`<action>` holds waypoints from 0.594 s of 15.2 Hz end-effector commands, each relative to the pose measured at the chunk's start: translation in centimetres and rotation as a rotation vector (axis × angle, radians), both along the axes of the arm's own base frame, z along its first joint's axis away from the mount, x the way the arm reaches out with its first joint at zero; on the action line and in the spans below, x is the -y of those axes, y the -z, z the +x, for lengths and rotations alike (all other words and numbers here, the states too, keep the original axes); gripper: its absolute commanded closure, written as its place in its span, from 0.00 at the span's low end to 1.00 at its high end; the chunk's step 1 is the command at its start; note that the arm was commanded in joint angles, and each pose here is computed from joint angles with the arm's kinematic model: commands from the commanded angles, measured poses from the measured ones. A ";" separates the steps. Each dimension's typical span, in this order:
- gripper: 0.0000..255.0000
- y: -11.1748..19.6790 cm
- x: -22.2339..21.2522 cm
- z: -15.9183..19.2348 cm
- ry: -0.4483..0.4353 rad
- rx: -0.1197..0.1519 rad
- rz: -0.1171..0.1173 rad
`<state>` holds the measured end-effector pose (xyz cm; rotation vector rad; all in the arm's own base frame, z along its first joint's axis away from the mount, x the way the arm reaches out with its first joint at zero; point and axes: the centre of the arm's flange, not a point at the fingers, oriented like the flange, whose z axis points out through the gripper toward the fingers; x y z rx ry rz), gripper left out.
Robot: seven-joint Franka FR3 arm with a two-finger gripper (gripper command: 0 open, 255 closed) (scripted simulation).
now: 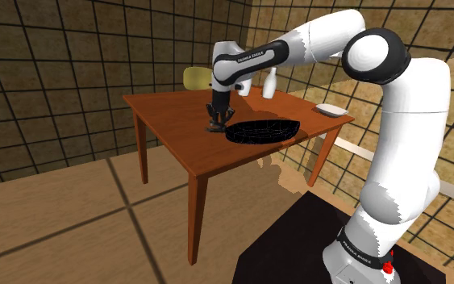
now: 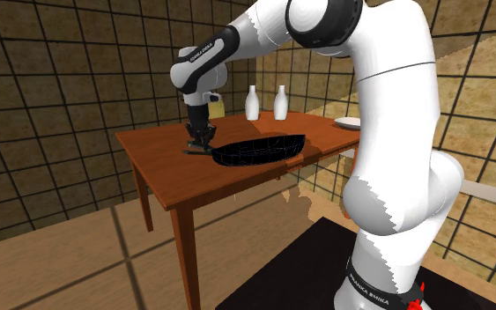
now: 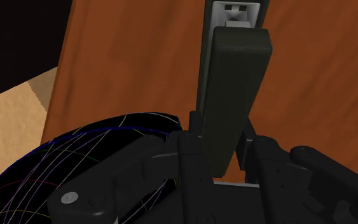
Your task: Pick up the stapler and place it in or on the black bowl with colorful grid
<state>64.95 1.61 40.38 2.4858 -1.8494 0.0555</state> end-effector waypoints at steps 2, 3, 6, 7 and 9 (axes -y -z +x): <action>1.00 -1.8 -0.1 -0.1 0.000 0.000 0.000; 1.00 -2.3 -0.1 -0.1 0.000 0.000 0.000; 1.00 -3.9 -0.1 -0.1 0.000 0.000 0.000; 1.00 -4.4 -0.1 -0.1 0.000 0.000 0.000; 1.00 -5.5 -0.1 -0.1 0.000 0.000 0.000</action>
